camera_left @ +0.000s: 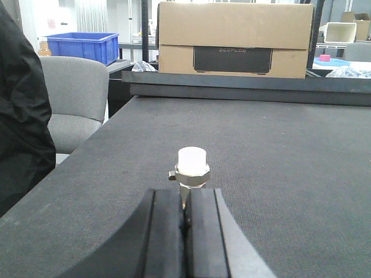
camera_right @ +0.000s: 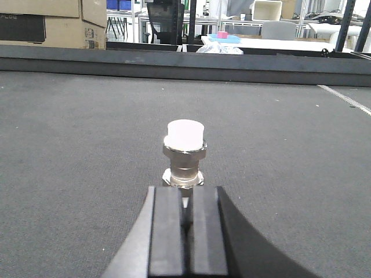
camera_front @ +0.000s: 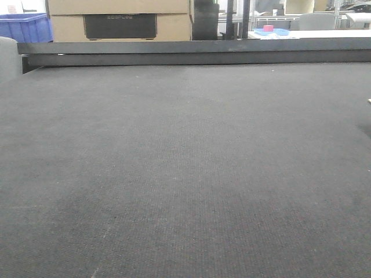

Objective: Place valve from conveyor to right shelf box
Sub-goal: 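Lower both grippers over the white-capped valves on the conveyor belt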

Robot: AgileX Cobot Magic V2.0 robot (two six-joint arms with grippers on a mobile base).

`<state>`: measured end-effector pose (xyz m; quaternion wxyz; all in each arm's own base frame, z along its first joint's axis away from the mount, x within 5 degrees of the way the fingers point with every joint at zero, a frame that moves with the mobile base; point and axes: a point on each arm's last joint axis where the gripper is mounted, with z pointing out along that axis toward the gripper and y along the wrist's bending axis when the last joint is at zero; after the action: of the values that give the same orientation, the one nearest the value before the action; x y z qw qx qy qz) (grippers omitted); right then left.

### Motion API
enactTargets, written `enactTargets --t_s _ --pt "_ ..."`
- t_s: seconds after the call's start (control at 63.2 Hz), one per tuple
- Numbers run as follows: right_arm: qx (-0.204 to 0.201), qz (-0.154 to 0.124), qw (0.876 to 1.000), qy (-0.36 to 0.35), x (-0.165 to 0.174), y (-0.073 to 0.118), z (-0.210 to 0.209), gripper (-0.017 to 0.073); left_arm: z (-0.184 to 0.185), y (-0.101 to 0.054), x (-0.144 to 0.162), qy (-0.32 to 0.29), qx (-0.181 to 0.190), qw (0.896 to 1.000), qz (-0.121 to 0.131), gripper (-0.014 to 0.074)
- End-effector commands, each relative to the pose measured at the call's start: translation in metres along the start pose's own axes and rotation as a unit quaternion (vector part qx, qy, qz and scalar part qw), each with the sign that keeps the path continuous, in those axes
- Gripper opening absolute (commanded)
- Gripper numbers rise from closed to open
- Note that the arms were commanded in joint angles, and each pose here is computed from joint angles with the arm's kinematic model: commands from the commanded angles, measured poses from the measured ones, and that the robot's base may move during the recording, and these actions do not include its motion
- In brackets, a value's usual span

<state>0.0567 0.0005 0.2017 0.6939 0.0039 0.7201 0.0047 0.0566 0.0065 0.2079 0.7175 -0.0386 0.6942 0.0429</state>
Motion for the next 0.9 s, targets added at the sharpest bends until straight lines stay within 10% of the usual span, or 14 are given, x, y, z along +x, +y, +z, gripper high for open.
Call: enactTargets --t_s 0.0,0.886 --pt "0.004 -0.002 1.000 -0.014 -0.003 0.000 0.000 -0.0162 -0.001 0.000 -0.003 -0.013 0.000 1.000 -0.002 -0.0111" --pt "0.010 -0.002 0.996 -0.094 -0.017 -0.002 -0.002 -0.0162 -0.001 0.000 -0.012 -0.066 -0.001 0.998 -0.016 -0.0111"
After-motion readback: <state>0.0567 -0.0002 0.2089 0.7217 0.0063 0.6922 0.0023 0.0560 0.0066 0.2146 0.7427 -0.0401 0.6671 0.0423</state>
